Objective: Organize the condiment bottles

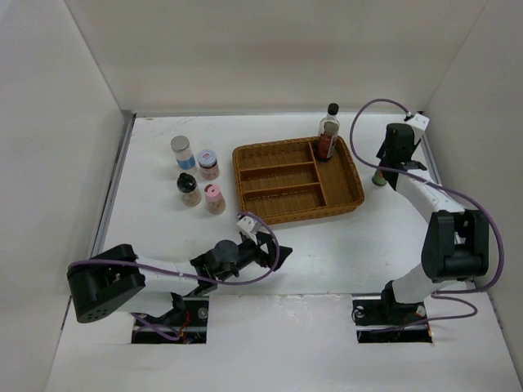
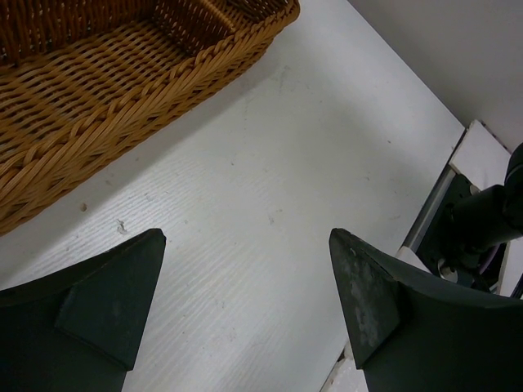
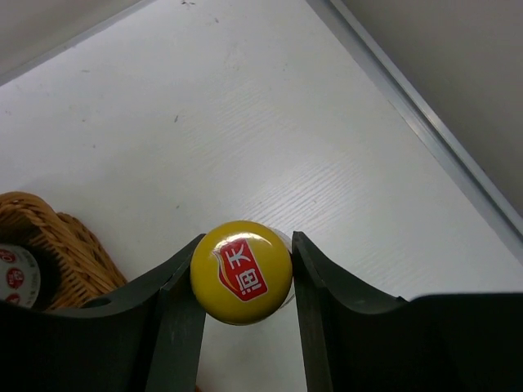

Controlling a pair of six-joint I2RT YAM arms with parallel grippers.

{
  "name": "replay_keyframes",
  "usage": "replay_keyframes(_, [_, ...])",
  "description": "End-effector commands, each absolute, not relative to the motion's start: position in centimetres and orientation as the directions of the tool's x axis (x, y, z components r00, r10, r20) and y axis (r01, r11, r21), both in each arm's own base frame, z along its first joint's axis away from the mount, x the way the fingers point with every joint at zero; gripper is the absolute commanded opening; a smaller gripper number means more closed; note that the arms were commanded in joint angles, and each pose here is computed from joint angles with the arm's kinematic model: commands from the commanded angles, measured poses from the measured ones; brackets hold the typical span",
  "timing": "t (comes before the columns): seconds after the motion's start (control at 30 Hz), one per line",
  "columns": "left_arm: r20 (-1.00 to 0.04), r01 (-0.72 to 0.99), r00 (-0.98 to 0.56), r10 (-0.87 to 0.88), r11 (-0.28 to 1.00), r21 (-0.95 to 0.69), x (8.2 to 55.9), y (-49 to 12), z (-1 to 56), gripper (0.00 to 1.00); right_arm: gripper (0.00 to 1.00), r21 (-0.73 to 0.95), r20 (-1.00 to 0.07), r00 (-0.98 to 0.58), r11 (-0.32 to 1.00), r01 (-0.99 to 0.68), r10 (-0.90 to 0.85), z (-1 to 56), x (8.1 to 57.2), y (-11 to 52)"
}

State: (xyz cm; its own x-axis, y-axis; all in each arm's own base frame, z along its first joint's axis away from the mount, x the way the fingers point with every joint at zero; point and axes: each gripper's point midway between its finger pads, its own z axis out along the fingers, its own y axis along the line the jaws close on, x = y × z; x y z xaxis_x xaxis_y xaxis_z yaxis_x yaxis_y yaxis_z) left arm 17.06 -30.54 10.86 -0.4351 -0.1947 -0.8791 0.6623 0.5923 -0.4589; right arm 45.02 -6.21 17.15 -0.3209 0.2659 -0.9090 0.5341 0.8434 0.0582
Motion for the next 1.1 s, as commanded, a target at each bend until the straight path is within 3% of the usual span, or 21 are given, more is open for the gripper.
replay_keyframes(0.0, [-0.873, 0.674, -0.421, -0.246, 0.560, -0.482, 17.3, -31.0, 12.4, 0.82, 0.24, 0.146, -0.973, -0.071, 0.825, 0.546, 0.219, 26.2, 45.0, -6.5])
replay_keyframes(0.23, [-0.873, 0.674, -0.421, -0.245, 0.560, -0.482, 17.4, -31.1, 12.4, 0.82, 0.24, 0.202, -0.977, 0.031, 0.874, 0.441, 0.210, 31.6, 41.8, -2.2])
replay_keyframes(0.4, [-0.873, 0.678, -0.416, -0.254, 0.552, -0.485, 17.2, -31.0, 12.8, 0.82, 0.24, 0.215, -0.975, 0.010, 0.926, 0.311, 0.223, 31.8, 41.1, 3.4])
replay_keyframes(0.67, [-0.873, 0.673, -0.417, -0.253, 0.560, -0.483, 17.4, -30.9, 12.6, 0.82, 0.25, 0.217, -0.967, -0.094, 0.957, 0.194, 0.238, 27.6, 41.7, 9.3])
replay_keyframes(1.07, [-0.873, 0.676, -0.415, -0.256, 0.555, -0.485, 17.3, -31.0, 12.8, 0.82, 0.27, 0.172, -0.950, -0.227, 0.966, 0.195, 0.215, 19.1, 40.6, 10.4])
